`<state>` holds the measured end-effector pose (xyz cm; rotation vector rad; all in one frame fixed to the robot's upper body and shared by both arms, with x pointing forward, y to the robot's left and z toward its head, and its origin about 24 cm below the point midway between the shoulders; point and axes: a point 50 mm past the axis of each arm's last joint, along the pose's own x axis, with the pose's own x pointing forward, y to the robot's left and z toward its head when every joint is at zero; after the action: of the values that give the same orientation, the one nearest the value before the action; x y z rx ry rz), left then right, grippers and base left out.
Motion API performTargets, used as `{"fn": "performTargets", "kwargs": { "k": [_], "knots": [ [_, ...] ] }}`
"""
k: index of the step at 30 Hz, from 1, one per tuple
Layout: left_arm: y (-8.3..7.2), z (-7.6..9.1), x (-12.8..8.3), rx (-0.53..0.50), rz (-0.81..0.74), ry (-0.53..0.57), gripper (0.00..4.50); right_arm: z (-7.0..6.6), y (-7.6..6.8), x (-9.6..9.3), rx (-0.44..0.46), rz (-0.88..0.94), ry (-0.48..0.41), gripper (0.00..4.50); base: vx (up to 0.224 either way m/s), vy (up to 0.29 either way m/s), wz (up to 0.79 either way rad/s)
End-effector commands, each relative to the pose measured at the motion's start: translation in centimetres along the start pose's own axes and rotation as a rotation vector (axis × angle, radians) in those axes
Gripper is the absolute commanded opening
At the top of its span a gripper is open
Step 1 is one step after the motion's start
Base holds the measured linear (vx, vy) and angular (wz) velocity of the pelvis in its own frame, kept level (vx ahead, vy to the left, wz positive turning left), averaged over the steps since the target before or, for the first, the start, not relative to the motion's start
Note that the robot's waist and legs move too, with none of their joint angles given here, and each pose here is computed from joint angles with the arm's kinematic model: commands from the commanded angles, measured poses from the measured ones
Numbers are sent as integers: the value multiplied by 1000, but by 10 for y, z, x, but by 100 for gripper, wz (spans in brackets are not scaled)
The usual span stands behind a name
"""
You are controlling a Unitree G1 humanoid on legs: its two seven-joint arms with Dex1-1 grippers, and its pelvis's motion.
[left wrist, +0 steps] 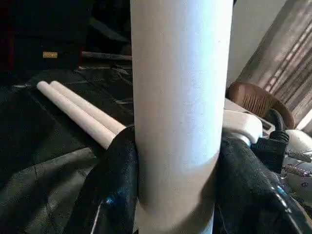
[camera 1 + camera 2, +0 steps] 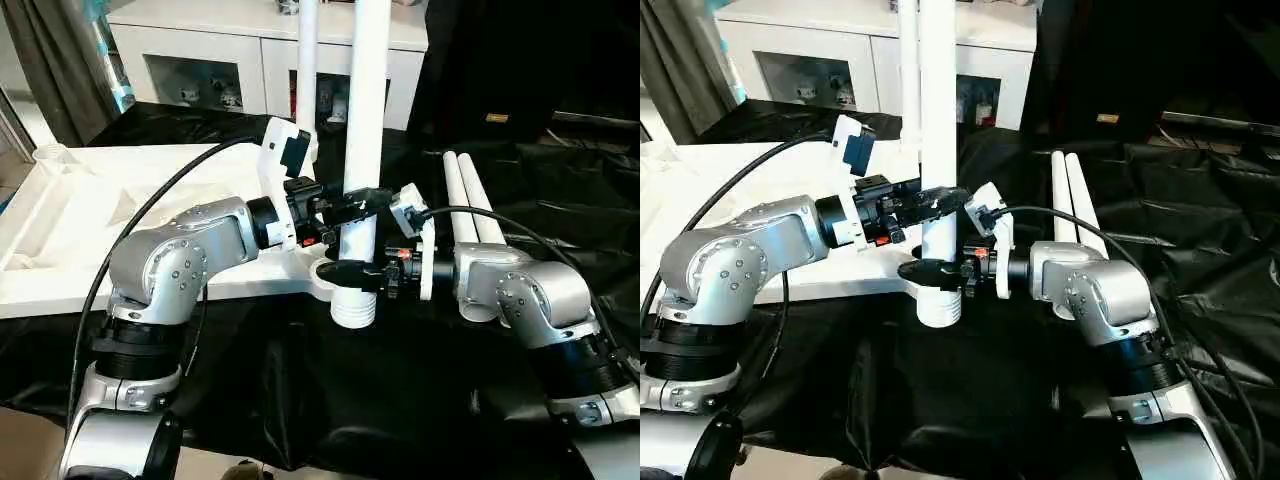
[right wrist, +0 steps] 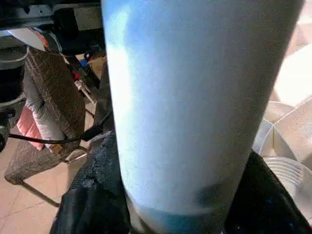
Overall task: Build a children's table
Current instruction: Pick table leg
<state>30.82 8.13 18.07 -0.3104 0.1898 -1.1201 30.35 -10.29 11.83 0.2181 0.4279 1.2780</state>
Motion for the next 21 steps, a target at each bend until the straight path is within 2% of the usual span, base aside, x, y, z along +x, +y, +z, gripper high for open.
{"fn": "performTargets", "kwargs": {
  "k": [1,2,4,6,8,9,15,17,19,21],
  "knots": [
    [-11,8,1,36,-74,-33,188,-7,-9,-4,29,-77,31,193,0,0,0],
    [-11,8,1,36,-74,-33,188,-7,-9,-4,29,-77,31,193,0,0,0],
    [-10,5,1,8,-76,-16,244,-6,-10,-4,27,-78,24,193,0,0,0],
    [-9,5,0,-18,-62,-25,260,-6,-11,-3,21,-84,14,193,0,0,0],
    [-6,7,0,0,-42,-55,270,-4,-12,-2,15,-99,-9,193,0,0,0],
    [-4,9,0,14,-18,-84,298,-4,-13,-1,14,-108,-24,193,0,0,0],
    [2,17,-1,35,36,-193,309,0,-15,1,6,-146,-86,193,0,0,0],
    [4,31,-5,14,57,-355,309,3,-18,1,0,-183,-147,193,0,0,0],
    [5,46,-16,-17,52,-514,309,11,-23,-4,-4,-252,-248,193,0,0,0],
    [6,50,-20,-23,49,-552,309,13,-25,-6,-1,-277,-283,192,0,0,0]
  ]
}}
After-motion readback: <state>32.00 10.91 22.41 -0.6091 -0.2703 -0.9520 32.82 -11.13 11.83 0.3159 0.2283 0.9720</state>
